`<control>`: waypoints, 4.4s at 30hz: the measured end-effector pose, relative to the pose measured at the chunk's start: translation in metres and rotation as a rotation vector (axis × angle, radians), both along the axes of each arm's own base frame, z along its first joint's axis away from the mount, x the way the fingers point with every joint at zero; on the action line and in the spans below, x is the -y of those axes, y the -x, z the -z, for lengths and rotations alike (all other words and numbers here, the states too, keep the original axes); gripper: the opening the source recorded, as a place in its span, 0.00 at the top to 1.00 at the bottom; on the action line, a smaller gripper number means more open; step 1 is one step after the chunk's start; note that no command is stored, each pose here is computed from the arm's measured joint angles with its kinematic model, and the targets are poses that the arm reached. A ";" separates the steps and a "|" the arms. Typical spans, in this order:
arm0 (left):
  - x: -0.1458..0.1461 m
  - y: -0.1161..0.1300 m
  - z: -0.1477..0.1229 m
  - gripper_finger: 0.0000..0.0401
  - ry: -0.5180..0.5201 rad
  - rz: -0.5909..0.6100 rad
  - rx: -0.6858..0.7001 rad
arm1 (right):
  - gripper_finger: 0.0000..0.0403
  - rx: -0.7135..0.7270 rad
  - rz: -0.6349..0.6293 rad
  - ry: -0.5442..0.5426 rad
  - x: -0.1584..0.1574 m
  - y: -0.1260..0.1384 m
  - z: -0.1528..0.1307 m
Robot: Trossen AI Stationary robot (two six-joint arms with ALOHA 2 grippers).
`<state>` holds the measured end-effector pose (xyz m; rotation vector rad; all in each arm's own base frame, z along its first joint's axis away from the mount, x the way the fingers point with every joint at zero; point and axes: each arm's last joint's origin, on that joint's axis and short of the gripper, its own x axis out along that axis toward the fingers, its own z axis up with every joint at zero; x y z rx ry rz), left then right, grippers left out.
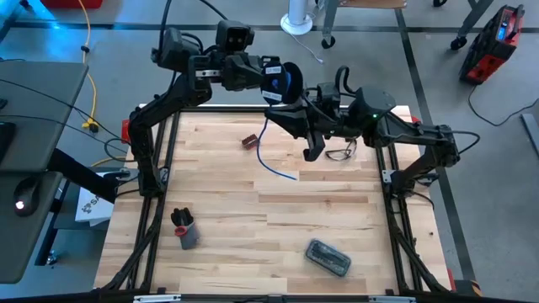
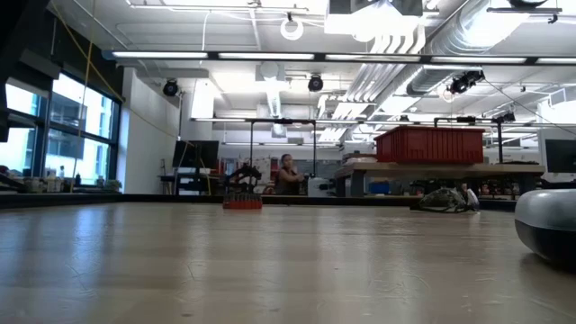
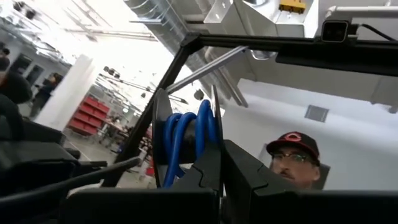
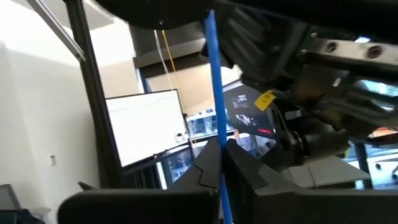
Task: Coil cords
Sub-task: Coil the blue wire onto the spool
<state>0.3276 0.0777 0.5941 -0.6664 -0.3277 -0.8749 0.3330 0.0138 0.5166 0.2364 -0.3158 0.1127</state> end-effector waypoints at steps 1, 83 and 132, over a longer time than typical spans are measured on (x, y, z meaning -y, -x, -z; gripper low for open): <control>-0.001 0.000 0.000 1.00 -0.004 -0.007 0.003 | 1.00 0.000 -0.005 0.001 0.000 -0.002 0.001; -0.018 0.070 -0.002 1.00 -0.375 -0.413 -0.165 | 0.76 -0.328 0.210 0.245 0.014 0.016 0.020; 0.052 0.044 -0.015 1.00 -0.398 -0.791 0.075 | 0.69 -0.271 0.185 0.179 0.013 0.014 0.015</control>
